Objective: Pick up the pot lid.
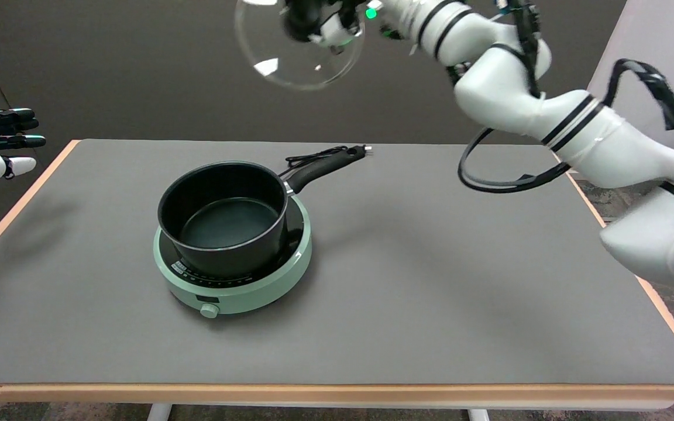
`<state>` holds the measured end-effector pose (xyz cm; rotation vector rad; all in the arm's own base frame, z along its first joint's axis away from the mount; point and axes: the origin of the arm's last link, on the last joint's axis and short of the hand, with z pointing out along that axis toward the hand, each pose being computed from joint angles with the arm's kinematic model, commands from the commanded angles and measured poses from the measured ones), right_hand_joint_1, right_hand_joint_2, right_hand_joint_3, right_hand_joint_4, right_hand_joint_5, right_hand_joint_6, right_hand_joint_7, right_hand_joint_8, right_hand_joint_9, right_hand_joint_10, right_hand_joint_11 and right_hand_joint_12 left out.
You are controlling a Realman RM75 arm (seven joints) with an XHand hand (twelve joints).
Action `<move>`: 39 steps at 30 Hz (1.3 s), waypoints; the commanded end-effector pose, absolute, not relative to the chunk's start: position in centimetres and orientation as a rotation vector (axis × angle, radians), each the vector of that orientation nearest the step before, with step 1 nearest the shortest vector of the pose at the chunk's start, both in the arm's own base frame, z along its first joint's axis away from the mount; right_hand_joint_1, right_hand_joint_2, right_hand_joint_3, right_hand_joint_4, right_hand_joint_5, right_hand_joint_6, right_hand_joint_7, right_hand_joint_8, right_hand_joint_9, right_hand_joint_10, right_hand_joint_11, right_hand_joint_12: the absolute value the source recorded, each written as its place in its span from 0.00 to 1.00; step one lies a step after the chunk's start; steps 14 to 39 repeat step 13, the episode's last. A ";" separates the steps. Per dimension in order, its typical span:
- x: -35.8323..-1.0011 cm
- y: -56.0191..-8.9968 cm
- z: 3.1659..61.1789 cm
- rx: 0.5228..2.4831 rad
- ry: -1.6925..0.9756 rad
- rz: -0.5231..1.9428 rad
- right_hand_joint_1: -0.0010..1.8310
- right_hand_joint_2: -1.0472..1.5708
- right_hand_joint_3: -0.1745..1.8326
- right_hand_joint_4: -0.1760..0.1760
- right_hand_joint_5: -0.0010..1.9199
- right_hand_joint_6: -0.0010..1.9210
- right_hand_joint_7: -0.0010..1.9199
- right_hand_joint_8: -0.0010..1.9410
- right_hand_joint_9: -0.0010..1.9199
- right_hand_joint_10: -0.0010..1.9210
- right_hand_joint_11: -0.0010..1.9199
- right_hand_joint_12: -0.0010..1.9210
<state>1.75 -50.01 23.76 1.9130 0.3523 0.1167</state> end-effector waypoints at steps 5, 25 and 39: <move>-2.8 -47.9 45.5 1.397 0.231 0.091 0.75 0.69 0.46 1.00 0.38 0.66 0.51 0.65 0.46 0.74 0.40 0.54; -8.9 -44.8 49.7 1.292 0.096 0.033 0.75 0.69 0.46 1.00 0.38 0.66 0.51 0.64 0.46 0.74 0.40 0.53; -8.9 -44.8 49.7 1.292 0.096 0.033 0.75 0.69 0.46 1.00 0.38 0.66 0.51 0.64 0.46 0.74 0.40 0.53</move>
